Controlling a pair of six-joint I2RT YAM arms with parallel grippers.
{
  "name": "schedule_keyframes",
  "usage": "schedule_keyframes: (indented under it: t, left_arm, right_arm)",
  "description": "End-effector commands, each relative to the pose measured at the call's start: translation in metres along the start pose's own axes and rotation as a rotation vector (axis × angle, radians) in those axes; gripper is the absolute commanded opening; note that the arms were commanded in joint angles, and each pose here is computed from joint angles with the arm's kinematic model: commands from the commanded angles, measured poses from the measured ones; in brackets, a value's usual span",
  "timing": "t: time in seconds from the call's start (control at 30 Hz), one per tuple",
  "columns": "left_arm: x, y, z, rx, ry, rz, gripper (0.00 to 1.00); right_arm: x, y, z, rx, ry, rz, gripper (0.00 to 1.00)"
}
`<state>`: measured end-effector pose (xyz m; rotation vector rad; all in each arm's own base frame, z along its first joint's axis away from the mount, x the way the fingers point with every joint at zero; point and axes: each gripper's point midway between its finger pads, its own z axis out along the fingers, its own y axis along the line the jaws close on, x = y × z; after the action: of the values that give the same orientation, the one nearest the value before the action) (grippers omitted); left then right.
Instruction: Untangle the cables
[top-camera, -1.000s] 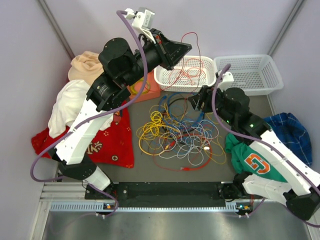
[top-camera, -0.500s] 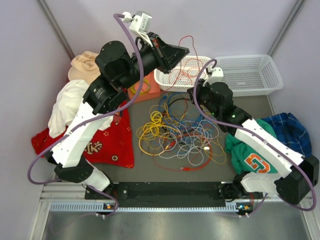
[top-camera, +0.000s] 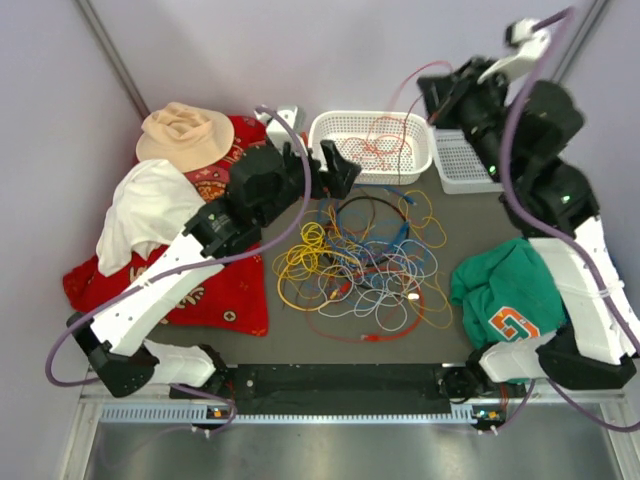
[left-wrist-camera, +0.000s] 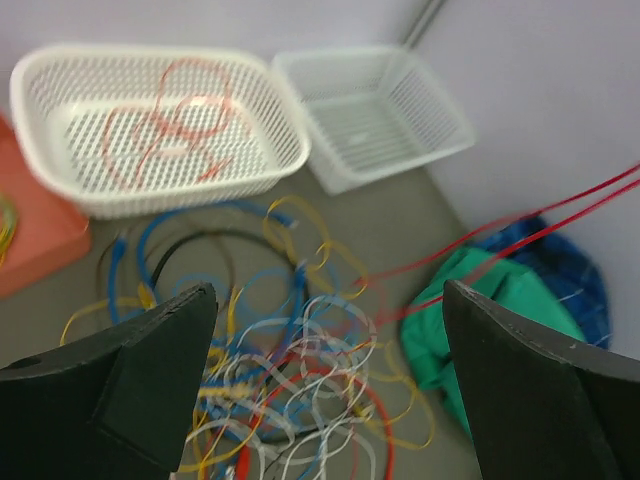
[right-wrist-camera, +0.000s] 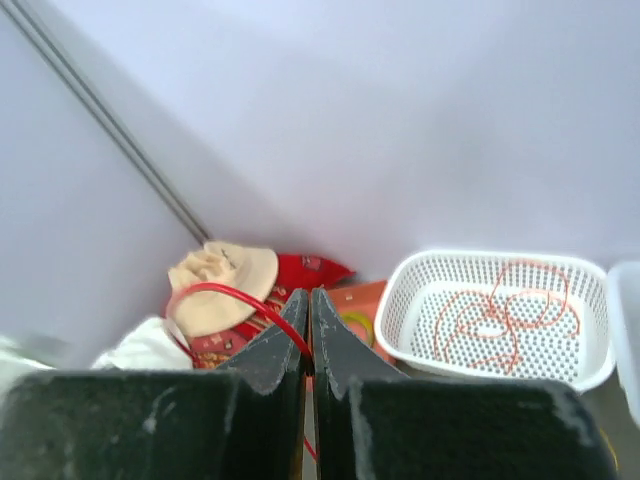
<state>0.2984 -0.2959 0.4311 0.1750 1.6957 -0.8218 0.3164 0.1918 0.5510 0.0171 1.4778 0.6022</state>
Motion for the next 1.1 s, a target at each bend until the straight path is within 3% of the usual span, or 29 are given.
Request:
schedule_keyframes:
  t: [0.0, 0.27, 0.47, 0.73, 1.07]
  left_arm:
    - [0.007, 0.034, -0.013, -0.120, -0.085, -0.035, 0.98]
    - [0.064, 0.089, -0.043, -0.284, -0.046, -0.073, 0.98]
    - [0.112, 0.100, -0.052, -0.258, 0.014, -0.118, 0.98]
    - [0.138, 0.098, -0.049, -0.179, 0.015, -0.163, 0.98]
    - [0.125, 0.075, -0.050, 0.028, -0.156, -0.172, 0.98]
  right_arm:
    - [-0.013, -0.015, 0.012, 0.103, 0.044, -0.101, 0.00]
    - [-0.066, -0.009, 0.034, 0.104, -0.139, -0.023, 0.00]
    - [-0.108, 0.018, 0.031, -0.010, -0.281, 0.049, 0.00]
    - [-0.198, 0.058, -0.030, -0.241, -0.564, 0.185, 0.00]
    - [-0.240, 0.068, -0.100, -0.344, -0.657, 0.255, 0.00]
